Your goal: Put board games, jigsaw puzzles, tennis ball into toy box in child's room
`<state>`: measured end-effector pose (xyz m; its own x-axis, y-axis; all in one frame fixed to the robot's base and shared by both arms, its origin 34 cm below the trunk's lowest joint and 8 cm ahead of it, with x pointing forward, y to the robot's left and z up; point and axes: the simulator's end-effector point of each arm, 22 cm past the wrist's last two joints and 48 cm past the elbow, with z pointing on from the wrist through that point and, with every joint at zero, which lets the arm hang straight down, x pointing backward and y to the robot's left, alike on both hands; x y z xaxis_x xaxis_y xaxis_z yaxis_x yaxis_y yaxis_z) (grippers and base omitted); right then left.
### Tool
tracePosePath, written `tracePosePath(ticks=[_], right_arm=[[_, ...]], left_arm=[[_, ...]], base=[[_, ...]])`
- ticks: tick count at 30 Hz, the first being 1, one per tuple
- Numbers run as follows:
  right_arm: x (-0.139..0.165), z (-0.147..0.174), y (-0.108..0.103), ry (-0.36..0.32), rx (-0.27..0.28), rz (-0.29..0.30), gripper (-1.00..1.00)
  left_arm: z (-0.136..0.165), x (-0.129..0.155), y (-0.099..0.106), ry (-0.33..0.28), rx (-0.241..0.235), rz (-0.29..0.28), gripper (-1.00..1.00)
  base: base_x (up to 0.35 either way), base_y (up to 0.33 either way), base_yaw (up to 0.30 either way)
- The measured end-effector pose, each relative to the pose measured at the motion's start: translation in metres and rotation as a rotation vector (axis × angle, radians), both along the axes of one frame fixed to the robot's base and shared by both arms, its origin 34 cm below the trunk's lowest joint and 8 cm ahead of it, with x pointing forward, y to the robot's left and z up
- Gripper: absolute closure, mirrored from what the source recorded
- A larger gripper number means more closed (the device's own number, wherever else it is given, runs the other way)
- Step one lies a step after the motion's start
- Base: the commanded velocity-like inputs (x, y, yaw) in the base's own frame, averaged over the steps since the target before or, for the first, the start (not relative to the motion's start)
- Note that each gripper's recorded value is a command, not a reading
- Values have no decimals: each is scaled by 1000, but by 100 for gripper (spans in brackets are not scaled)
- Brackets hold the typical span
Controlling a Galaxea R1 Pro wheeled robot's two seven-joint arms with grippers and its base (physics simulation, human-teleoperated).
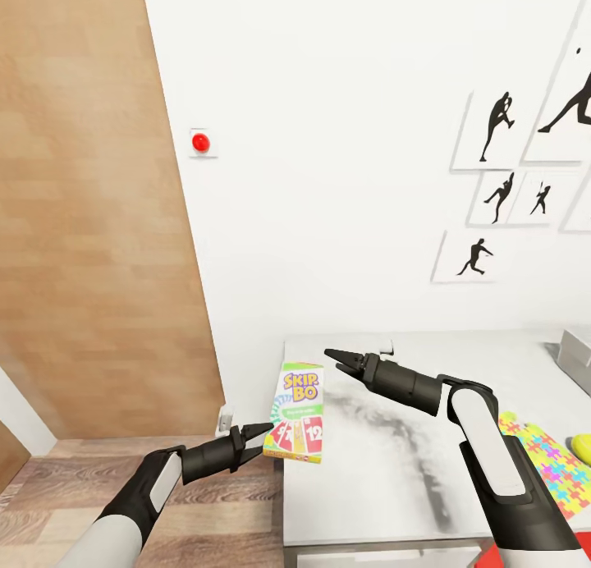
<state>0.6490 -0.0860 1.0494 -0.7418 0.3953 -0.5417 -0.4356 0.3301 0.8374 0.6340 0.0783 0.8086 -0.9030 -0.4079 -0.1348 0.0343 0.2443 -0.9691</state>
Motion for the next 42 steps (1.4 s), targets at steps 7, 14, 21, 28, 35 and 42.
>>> tracePosePath(ticks=[7, 14, 21, 28, 35, 42], right_arm=[[0, 0, 0, 0, 0, 0, -100], [0, -8, 0, 0, -1, 0, -100], [0, -11, 0, 0, -1, 0, -100], [0, -10, 0, -1, 0, -1, -100], [1, -10, 0, -1, -1, -1, -100], [1, -11, 0, -1, -1, -1, -100]], left_arm=[[-1, 0, 0, 2, 3, 1, -100], [-8, 0, 0, 3, 4, 1, -100], [-13, -1, 0, 7, 3, 0, -100], [-13, -1, -1, 7, 2, 0, -100], [-13, -1, -1, 8, 3, 1, -100], [-13, -1, -1, 8, 4, 1, -100]], base=[[0, 0, 0], [0, 0, 0], [0, 0, 0], [0, -2, 0], [0, -119, 0], [0, -41, 0]])
